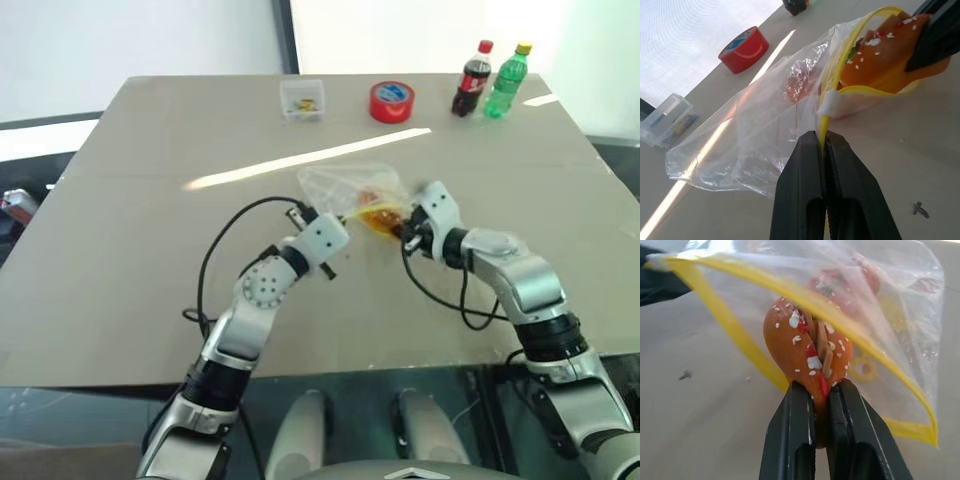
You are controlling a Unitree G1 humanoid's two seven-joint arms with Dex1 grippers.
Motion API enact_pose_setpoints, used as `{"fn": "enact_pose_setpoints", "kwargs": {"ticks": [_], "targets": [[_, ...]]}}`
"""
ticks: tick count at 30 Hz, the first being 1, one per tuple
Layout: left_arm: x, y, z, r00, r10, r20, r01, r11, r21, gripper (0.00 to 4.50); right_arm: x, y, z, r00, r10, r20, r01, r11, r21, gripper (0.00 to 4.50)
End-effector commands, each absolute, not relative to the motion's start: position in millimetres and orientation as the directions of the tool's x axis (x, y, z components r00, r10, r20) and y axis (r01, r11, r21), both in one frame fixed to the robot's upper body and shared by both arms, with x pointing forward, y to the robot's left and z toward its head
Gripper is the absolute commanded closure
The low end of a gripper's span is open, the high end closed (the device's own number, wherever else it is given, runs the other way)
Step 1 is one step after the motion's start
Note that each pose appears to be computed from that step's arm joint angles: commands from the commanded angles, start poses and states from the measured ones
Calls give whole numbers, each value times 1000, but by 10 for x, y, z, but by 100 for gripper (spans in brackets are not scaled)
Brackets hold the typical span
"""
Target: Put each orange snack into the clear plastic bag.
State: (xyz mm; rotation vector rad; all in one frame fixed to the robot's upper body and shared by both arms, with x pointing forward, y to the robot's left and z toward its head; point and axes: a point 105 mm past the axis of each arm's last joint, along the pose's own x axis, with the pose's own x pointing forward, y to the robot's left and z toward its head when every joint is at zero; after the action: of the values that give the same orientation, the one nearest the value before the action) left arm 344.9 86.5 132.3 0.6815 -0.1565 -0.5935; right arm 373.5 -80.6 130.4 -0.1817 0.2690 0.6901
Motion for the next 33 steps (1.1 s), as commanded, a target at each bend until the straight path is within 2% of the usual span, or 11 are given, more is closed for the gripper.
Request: {"fn": "enact_pose_setpoints", "kwargs": {"ticks": [1,12,13,14,18,20,21,26,33], "targets": [[3367,782,1457,798,-603,-1,458,605,652,450,3862,-865,1583,802,560,-210,-579,814,-42,444],[3349,725,1426,777,-629,-11,484,587,649,450,4105,-833,1584,891,416,-183,-397,909,130,444],[3350,725,1426,777,-629,-11,484,587,649,450,4128,-834,1578,899,395,-189,-373,917,144,380],[3351,726,1426,777,-630,-10,484,587,649,450,4142,-834,1574,904,381,-193,-357,922,152,356],[3352,726,1424,776,-630,-9,485,588,648,450,4199,-860,1588,928,322,-185,-298,943,148,171],[3354,728,1422,778,-629,-9,484,589,647,450,4171,-787,1603,914,361,-184,-330,927,180,83],[3358,729,1419,779,-627,-9,483,592,645,450,4105,-709,1594,888,420,-189,-391,904,171,41],[3387,754,1410,794,-607,-4,474,615,630,450,3759,-562,1588,759,623,-192,-615,782,104,41],[3395,783,1397,805,-593,-3,468,632,617,450,3437,-790,1554,658,720,-220,-735,678,17,41]]}}
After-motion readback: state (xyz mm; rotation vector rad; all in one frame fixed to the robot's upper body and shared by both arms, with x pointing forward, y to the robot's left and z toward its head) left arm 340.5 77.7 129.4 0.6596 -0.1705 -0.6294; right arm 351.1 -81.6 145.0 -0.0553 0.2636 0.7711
